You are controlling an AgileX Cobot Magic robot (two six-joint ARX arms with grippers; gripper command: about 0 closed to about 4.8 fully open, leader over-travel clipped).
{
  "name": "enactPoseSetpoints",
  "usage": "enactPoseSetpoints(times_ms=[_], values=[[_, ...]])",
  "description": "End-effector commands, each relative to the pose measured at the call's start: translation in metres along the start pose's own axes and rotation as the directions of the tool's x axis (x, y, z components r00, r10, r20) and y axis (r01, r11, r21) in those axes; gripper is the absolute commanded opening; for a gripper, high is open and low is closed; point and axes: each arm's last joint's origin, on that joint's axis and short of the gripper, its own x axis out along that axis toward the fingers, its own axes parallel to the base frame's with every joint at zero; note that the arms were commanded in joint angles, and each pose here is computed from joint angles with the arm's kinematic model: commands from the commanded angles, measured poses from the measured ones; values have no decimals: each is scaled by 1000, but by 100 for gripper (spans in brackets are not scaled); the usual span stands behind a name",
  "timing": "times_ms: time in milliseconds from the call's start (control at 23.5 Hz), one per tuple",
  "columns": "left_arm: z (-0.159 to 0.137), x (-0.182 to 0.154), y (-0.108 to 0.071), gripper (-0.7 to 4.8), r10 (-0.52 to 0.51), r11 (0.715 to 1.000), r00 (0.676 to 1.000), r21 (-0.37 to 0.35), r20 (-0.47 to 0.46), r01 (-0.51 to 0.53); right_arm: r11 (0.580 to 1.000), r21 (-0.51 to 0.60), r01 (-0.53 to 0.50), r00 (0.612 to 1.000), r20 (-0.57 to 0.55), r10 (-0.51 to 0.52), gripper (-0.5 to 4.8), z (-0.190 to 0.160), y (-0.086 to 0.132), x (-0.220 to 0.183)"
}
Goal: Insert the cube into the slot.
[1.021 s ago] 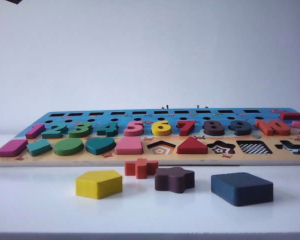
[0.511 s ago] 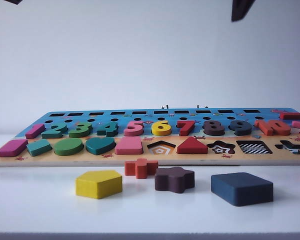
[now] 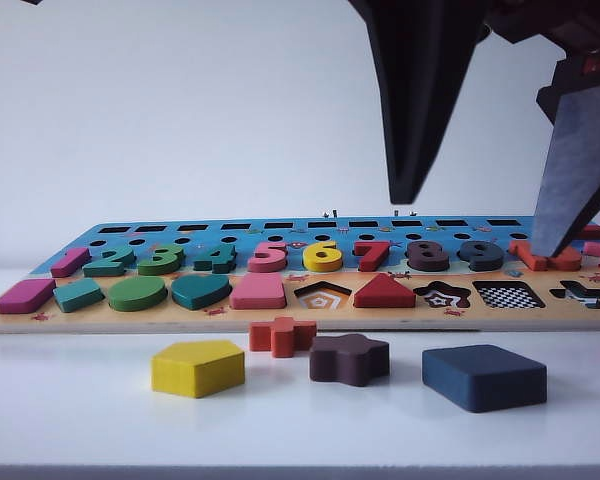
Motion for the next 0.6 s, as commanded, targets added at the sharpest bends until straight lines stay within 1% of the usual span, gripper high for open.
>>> enactPoseSetpoints(times_ms=[43, 298, 596], values=[[2, 0, 0, 7, -5, 1000, 1000, 7, 14, 5, 999, 5, 33, 999, -5, -33, 372, 3, 2, 7], [2, 0, 0, 7, -5, 1000, 1000, 7, 16, 5, 996, 18, 84, 995, -60, -83, 372, 13, 3, 27], [2, 0, 0, 7, -5, 1000, 1000, 7, 15, 5, 992, 19, 128, 989, -73, -126, 371, 19, 2, 40]])
